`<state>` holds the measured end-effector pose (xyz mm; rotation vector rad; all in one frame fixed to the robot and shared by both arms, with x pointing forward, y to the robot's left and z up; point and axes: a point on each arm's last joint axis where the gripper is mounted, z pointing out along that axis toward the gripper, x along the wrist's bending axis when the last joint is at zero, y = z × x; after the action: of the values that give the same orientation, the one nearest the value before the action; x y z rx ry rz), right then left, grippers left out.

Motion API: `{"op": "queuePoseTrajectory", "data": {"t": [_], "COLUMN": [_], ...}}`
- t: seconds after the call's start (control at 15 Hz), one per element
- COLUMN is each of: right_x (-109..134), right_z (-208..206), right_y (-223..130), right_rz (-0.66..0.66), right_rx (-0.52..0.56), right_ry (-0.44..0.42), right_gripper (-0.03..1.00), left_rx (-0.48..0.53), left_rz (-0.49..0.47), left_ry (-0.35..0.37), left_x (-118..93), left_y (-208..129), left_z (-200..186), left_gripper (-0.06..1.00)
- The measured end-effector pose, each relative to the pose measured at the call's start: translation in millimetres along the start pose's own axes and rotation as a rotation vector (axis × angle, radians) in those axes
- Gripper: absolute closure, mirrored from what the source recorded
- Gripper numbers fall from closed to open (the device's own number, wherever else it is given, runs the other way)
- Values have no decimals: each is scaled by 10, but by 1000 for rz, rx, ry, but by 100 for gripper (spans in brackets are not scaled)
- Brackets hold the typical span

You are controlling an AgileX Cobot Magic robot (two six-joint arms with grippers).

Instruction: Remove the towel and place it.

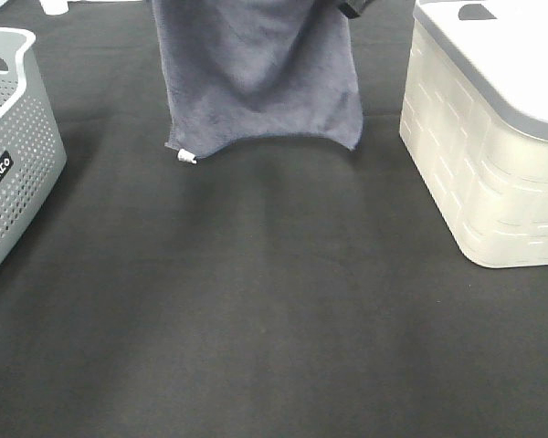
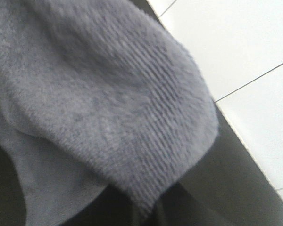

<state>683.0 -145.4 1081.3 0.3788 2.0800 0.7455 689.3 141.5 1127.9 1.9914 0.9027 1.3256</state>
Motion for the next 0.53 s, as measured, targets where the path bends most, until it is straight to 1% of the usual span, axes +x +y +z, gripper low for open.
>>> {"op": "queuePoseTrajectory", "data": {"t": [0.13,0.33,0.4,0.47,0.53], "right_x": [-75,-130,-115,-67,12], "right_z": [191,361,415,497,598], "right_y": [29,52,28,-25,-103], "right_rz": [4,32,42,48,52], "right_rx": [-28,-59,-59,-48,-27], "right_ry": [-47,-83,-85,-72,-43], "right_gripper": [96,96,96,96,96], "left_rx": [-75,-173,-190,-178,-145], "left_rz": [-31,-30,-27,-23,-21], "left_ry": [15,3,-5,-12,-16], "left_x": [161,177,156,116,81], "left_y": [-123,-105,-106,-149,-211], "left_z": [177,238,261,316,370], "left_gripper": [94,94,94,94,94]}}
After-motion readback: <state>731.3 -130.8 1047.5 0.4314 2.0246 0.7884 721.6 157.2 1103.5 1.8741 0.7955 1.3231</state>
